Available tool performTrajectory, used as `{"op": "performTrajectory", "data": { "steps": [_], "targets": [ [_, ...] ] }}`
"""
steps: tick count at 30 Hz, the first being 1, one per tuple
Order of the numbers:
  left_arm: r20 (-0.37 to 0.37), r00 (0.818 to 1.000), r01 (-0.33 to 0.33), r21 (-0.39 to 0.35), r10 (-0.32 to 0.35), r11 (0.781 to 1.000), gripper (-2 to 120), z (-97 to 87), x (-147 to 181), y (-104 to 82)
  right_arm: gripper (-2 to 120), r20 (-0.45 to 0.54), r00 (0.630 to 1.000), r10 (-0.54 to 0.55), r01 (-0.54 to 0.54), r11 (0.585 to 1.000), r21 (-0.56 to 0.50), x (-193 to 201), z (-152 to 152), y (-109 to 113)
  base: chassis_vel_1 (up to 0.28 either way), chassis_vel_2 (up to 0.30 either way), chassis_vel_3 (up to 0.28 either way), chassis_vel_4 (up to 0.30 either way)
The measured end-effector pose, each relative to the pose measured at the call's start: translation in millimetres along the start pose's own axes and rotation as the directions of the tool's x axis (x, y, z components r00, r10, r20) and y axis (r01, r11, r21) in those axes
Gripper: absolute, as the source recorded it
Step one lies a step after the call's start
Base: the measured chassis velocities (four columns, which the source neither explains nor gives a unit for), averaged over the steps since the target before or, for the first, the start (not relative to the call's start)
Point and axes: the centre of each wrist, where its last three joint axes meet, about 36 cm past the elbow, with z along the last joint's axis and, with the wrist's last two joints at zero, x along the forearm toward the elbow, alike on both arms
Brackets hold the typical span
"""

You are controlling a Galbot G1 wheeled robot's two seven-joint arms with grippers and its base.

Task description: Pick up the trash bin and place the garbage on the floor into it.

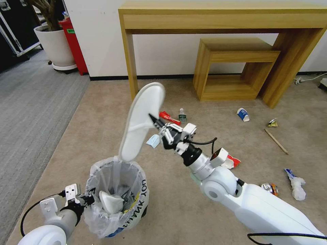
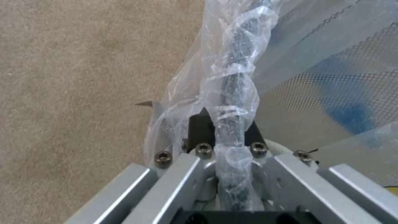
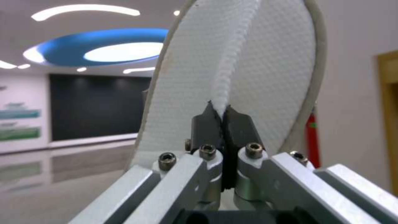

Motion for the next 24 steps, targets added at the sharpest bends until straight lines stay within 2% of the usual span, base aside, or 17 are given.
{"op": "performTrajectory", "data": {
  "steps": [4,6,8,18,24],
  "targets": [
    [0.008,1.000,0.002,0.013,-0.002,1.000,0,-0.1,1.9,-1.0,0,-0.024,0.995,-0.096,0.096,0.995,0.015,-4.3,24.0,-4.9,0.000,0.000,0.000,0.000],
    [0.010,1.000,0.002,0.015,-0.002,1.000,0,-0.4,2.3,-1.2,0,-0.032,0.994,-0.109,0.109,0.994,0.016,-4.7,28.9,-5.4,0.000,0.000,0.000,0.000],
    [0.018,1.000,0.002,0.021,-0.002,1.000,0,-1.7,4.1,-1.7,0,-0.064,0.987,-0.146,0.147,0.989,0.018,-5.4,46.8,-8.4,0.000,0.000,0.000,0.000],
    [0.032,0.999,-0.004,0.037,0.003,0.999,0,-3.5,6.9,-3.9,0,-0.168,0.963,-0.213,0.220,0.975,0.025,-4.8,96.2,-14.0,0.000,0.000,0.000,0.000],
    [0.036,0.999,-0.005,0.039,0.003,0.999,0,-4.9,7.5,-3.4,0,-0.194,0.950,-0.244,0.257,0.965,0.044,-6.2,112.4,-15.7,0.000,0.000,0.000,0.000]
  ]
}}
